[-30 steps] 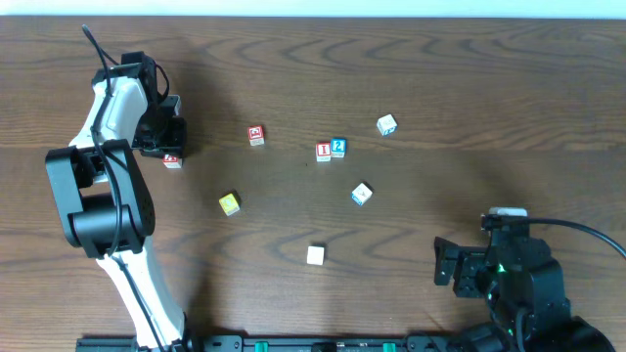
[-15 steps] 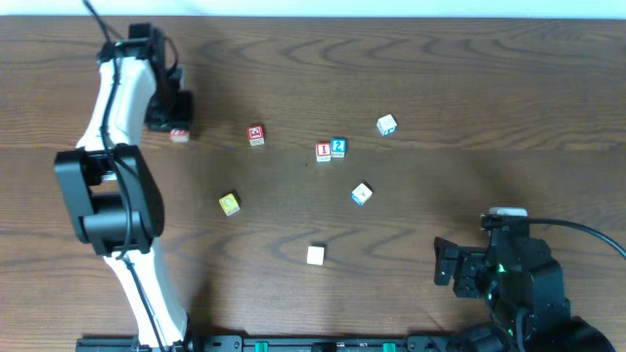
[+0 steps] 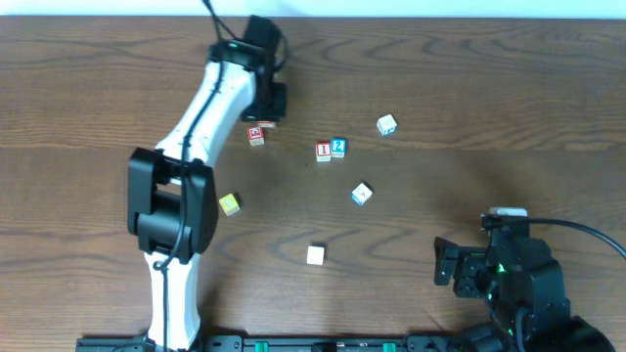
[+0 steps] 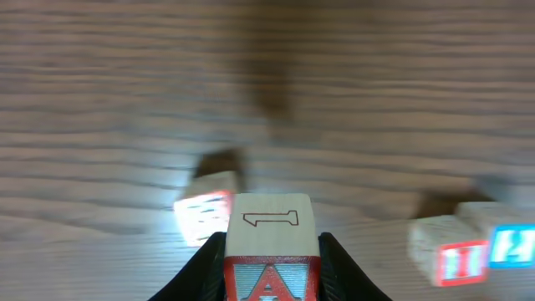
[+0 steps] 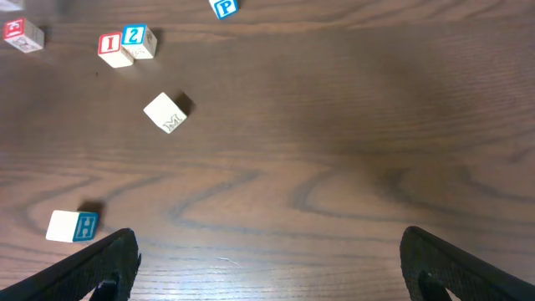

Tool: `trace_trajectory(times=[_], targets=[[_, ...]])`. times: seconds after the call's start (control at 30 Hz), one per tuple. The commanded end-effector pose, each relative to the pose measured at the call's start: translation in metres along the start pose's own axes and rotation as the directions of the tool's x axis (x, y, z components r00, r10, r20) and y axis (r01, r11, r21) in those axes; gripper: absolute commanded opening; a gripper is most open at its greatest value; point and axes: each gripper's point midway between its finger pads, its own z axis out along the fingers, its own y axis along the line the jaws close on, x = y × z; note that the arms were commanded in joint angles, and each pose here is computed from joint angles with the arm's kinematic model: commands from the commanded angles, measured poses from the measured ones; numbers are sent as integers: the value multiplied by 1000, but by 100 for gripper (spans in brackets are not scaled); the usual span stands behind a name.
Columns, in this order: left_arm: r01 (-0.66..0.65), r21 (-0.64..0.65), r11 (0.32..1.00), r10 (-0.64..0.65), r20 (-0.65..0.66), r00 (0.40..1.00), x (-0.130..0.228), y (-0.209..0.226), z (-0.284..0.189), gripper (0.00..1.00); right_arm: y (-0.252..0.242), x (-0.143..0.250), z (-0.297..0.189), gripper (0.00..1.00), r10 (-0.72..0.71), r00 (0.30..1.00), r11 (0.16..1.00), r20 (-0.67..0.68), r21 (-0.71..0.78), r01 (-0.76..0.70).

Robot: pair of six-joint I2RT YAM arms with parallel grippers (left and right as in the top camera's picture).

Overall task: Spell out Ai2
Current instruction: 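Carry the A block right and lower it left of the I block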

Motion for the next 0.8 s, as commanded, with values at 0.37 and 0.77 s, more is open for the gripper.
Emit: trace_trajectory(times=[0.37,0.77], targets=[[66,48,997,-64,-30,997,14,-43,28,6,-2,-1,-1,99,-5,1000,1000,5,10,5],[56,6,998,-55,-124,991,43,-62,69,6,-2,-1,-1,99,-5,1000,1000,5,11,5]])
